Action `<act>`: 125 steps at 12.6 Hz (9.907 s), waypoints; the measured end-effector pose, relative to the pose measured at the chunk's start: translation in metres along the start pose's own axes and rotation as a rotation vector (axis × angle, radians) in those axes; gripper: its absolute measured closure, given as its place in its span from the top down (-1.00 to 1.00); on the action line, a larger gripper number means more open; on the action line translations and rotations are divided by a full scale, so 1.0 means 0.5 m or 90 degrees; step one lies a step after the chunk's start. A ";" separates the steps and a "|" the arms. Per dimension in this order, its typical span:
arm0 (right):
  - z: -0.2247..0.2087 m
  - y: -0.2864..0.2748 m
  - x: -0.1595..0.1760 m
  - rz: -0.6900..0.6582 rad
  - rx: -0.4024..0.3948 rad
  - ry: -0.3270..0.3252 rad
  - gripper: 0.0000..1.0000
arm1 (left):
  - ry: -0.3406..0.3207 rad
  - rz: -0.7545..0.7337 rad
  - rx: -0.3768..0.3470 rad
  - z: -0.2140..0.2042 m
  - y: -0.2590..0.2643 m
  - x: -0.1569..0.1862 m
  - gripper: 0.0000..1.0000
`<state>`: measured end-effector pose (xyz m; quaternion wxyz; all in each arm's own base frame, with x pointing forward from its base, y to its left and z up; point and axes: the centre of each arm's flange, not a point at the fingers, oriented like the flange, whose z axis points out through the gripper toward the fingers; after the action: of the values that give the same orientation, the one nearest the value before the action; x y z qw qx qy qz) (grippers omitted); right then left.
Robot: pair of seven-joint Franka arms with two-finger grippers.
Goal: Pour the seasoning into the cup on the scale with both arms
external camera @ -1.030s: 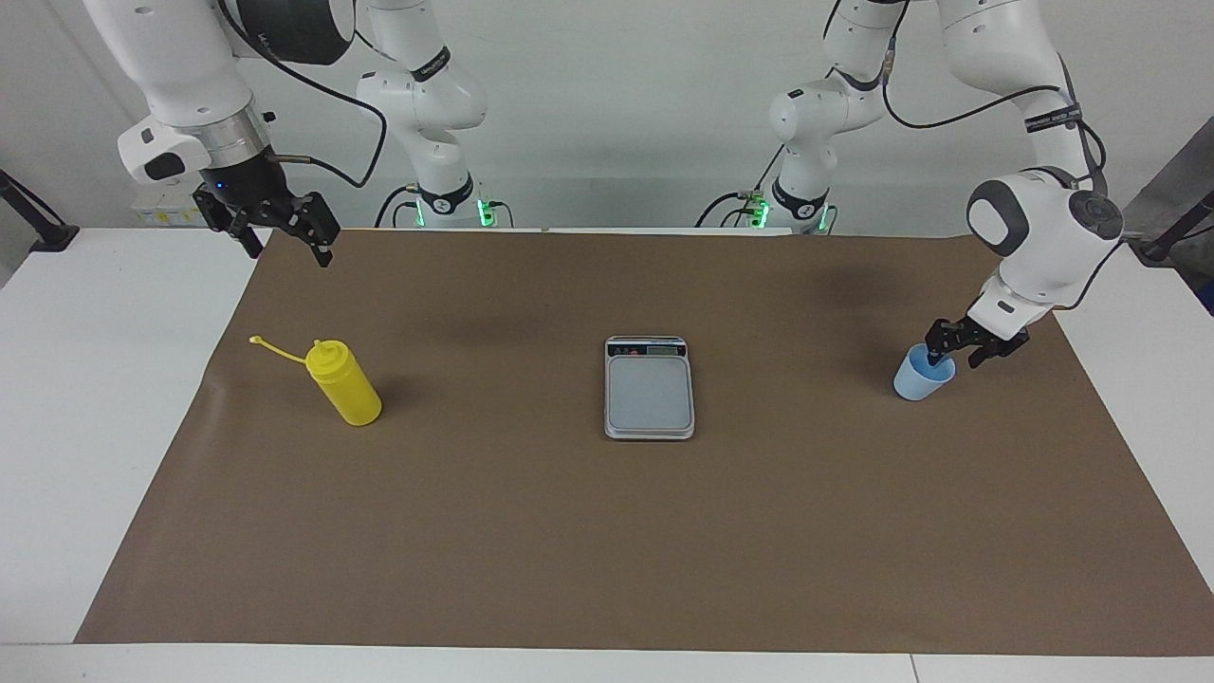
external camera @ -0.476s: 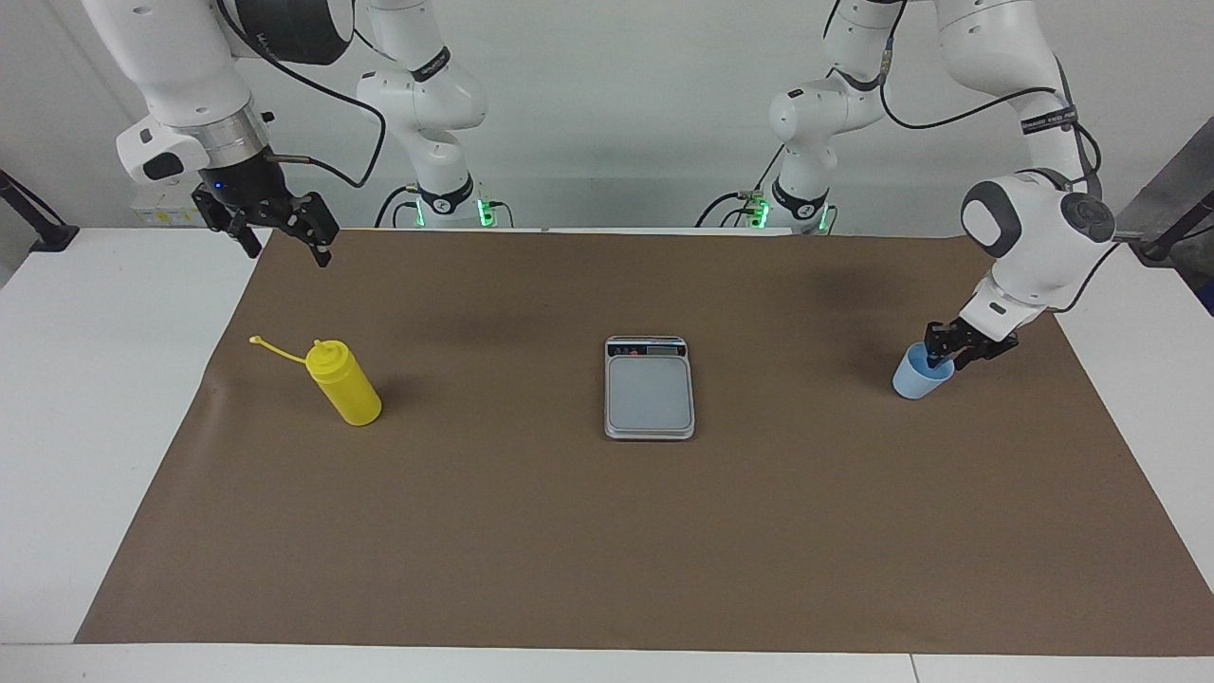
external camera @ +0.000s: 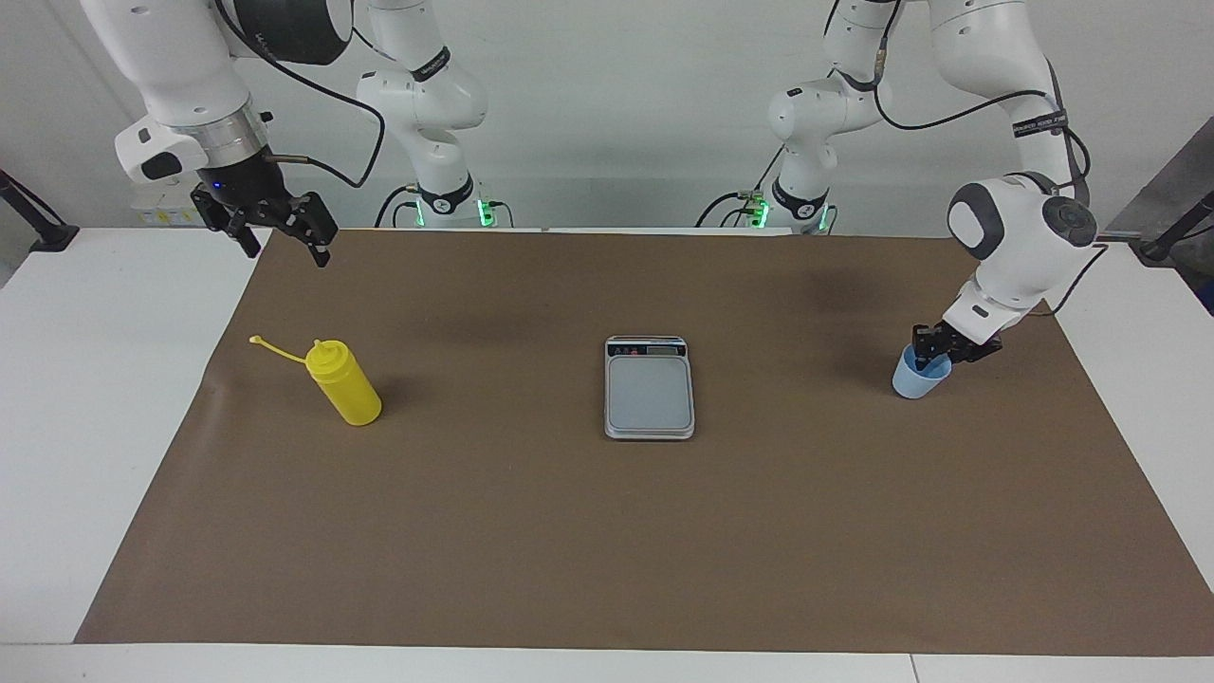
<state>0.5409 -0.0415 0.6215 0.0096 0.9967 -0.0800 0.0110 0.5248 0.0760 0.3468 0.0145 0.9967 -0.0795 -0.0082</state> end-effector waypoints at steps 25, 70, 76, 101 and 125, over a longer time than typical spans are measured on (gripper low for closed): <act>0.000 0.006 0.000 0.004 0.000 0.000 1.00 | 0.056 -0.110 0.004 -0.045 0.162 0.084 -0.90; 0.004 0.006 0.000 0.003 0.000 -0.004 1.00 | -0.022 -0.300 -0.075 -0.035 0.863 0.143 -0.36; 0.016 0.041 0.000 0.001 -0.001 -0.012 1.00 | -0.059 -0.282 -0.041 -0.120 0.872 0.156 -0.15; 0.251 0.325 -0.051 -0.361 0.187 0.187 1.00 | -0.063 -0.058 0.019 -0.552 0.182 0.124 0.43; 0.738 0.344 -0.082 -0.536 0.453 0.506 1.00 | 0.015 -0.078 0.029 -0.512 0.206 0.111 1.00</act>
<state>0.4803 -0.2122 0.2547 -0.2866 0.8059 0.3327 0.3971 0.5682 -0.0275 0.6048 -0.0081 0.9998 -0.0182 0.0046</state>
